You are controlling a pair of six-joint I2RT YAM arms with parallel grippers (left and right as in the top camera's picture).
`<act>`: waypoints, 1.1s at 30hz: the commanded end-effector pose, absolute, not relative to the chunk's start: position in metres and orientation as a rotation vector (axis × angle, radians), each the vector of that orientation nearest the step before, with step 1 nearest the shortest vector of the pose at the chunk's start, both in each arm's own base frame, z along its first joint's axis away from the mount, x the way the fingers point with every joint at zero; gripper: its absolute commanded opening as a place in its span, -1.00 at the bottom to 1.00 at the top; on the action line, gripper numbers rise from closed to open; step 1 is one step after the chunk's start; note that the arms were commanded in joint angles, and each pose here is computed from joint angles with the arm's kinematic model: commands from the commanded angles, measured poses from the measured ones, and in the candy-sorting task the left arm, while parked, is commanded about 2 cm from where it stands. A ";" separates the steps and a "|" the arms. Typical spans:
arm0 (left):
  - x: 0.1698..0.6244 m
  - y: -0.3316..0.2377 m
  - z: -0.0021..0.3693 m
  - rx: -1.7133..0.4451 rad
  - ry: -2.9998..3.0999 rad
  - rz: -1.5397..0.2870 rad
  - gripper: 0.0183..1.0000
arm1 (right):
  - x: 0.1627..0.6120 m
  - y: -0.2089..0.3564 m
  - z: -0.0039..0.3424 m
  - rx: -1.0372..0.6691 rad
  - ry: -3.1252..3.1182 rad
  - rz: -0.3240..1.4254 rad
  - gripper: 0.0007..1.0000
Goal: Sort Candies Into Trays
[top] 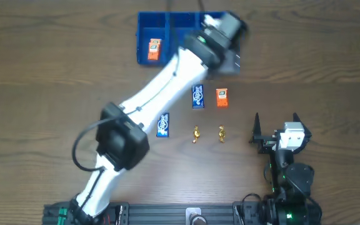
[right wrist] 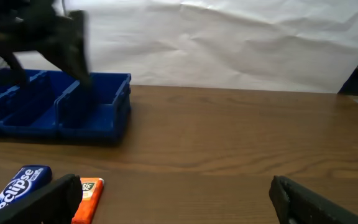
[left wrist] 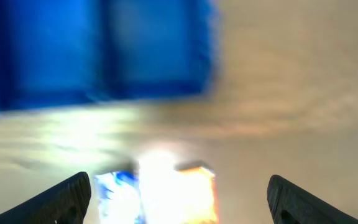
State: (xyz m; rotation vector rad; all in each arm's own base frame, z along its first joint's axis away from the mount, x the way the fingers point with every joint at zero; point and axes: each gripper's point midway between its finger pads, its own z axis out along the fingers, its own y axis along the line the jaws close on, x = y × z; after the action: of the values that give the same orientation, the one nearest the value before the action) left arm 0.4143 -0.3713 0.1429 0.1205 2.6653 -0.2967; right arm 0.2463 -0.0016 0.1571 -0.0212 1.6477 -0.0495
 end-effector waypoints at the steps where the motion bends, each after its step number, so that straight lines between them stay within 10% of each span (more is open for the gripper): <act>1: 0.380 -0.388 0.083 -0.003 2.798 -0.234 0.80 | 0.246 0.000 0.156 -0.037 1.650 -0.053 1.00; 19: 0.352 -0.392 -0.002 -0.068 2.981 -0.143 0.58 | 0.246 0.000 0.156 -0.037 1.650 -0.053 1.00; 28: 0.348 -0.395 -0.009 -0.055 2.991 -0.135 -0.25 | 0.246 0.000 0.156 -0.037 1.650 -0.053 1.00; 33: 0.364 -0.395 0.011 -0.056 2.932 -0.163 -0.30 | 0.246 0.000 0.156 -0.037 1.650 -0.053 1.00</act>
State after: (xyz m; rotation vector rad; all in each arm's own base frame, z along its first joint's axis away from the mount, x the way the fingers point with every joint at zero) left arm 0.3529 -0.3997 0.0066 -0.0618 2.9623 -0.1868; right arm 0.2463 -0.0016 0.1571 -0.0212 1.6477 -0.0495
